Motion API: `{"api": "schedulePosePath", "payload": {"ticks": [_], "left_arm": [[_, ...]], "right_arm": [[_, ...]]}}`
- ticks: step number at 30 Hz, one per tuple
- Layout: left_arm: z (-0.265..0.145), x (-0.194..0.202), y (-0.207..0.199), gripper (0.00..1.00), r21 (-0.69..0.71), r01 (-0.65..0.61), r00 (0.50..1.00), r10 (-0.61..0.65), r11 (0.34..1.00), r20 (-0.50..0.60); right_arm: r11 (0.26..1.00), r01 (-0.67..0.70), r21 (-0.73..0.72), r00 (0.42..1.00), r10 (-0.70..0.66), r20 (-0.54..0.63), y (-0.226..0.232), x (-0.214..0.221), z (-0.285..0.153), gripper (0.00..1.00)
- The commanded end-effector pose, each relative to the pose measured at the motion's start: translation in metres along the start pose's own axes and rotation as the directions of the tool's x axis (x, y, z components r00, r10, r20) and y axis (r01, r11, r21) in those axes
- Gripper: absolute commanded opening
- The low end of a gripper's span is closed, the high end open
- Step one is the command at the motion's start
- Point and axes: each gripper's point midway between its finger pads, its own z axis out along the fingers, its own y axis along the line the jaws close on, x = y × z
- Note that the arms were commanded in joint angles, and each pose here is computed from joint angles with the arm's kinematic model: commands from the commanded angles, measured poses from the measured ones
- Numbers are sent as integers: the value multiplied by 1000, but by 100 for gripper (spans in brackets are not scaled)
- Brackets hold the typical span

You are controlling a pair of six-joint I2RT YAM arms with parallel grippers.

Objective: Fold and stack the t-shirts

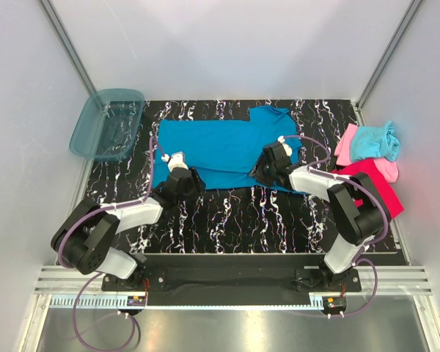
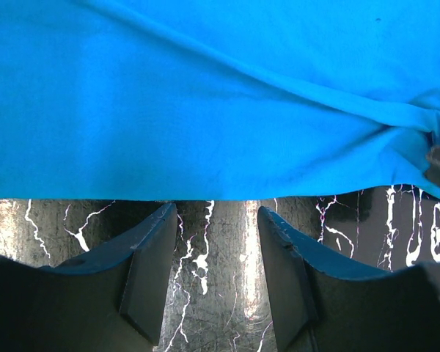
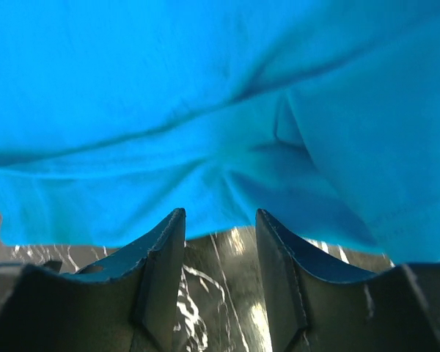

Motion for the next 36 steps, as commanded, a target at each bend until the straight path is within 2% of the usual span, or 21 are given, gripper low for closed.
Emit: {"api": "schedulePosePath", "payload": {"ticks": [1, 12, 19, 28, 36], "left_arm": [[-4, -16, -5, 52, 18, -2, 997, 1, 1000, 74], [-5, -17, -6, 52, 23, -3, 997, 1, 1000, 79], [-5, -19, -7, 52, 22, -2, 997, 0, 1000, 83], [-6, -21, -4, 52, 11, -1, 996, 0, 1000, 93], [-6, -22, -3, 52, 8, 0, 996, 0, 1000, 95]], "right_arm": [[999, 42, 19, 998, -43, 51, 8, -16, 11, 50], [996, 37, 86, 998, -42, 50, -9, -28, 28, 50], [994, 43, 96, 998, -47, 49, -22, -23, 14, 50], [991, 41, 126, 999, -38, -24, -49, 5, -5, 50], [993, 31, 114, 999, -33, 19, -44, -12, -14, 50]]}}
